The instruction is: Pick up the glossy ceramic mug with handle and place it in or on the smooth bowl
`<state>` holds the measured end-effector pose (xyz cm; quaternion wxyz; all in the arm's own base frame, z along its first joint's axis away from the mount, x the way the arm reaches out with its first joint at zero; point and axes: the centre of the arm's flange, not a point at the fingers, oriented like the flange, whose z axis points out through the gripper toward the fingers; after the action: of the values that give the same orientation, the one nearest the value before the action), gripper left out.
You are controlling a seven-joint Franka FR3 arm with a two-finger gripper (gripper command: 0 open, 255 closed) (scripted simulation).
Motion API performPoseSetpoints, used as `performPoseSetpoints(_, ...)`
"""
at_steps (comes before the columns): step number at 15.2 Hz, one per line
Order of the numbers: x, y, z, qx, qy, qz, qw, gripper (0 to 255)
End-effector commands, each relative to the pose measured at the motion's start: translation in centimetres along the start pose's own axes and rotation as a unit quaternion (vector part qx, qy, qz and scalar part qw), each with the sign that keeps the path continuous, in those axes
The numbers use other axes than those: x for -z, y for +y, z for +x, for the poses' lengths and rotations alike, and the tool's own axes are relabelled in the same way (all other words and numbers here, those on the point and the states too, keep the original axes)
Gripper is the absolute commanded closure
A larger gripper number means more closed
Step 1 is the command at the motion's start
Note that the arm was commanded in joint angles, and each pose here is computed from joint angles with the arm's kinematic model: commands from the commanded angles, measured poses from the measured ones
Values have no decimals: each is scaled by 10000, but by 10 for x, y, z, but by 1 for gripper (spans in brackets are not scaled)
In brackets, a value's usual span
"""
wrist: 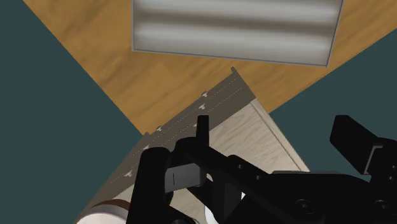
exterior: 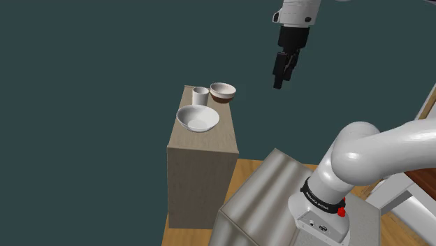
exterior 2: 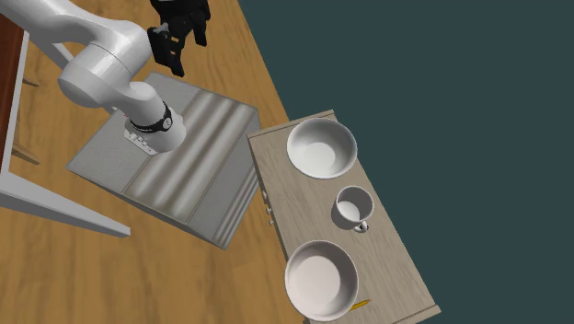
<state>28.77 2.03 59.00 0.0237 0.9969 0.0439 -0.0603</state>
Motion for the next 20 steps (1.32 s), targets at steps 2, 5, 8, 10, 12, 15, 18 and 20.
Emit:
performPoseSetpoints(2, -5, 1, 12, -16, 5, -1, 10000, 0)
performPoseSetpoints(5, -18, 5, 49, -62, 20, -3, 10000, 0)
performPoseSetpoints(8, -32, 8, 85, -109, 35, -4, 9999, 0)
performPoseSetpoints(10, -41, 11, 110, -140, 45, -6, 9999, 0)
performPoseSetpoints(12, -50, 14, 134, -171, 55, -7, 9998, 0)
performPoseSetpoints(15, -63, 19, 170, -218, 70, -9, 9997, 0)
performPoseSetpoints(18, -77, 23, 207, -265, 85, -11, 9996, 0)
performPoseSetpoints(20, -85, 27, 231, -296, 95, -12, 9995, 0)
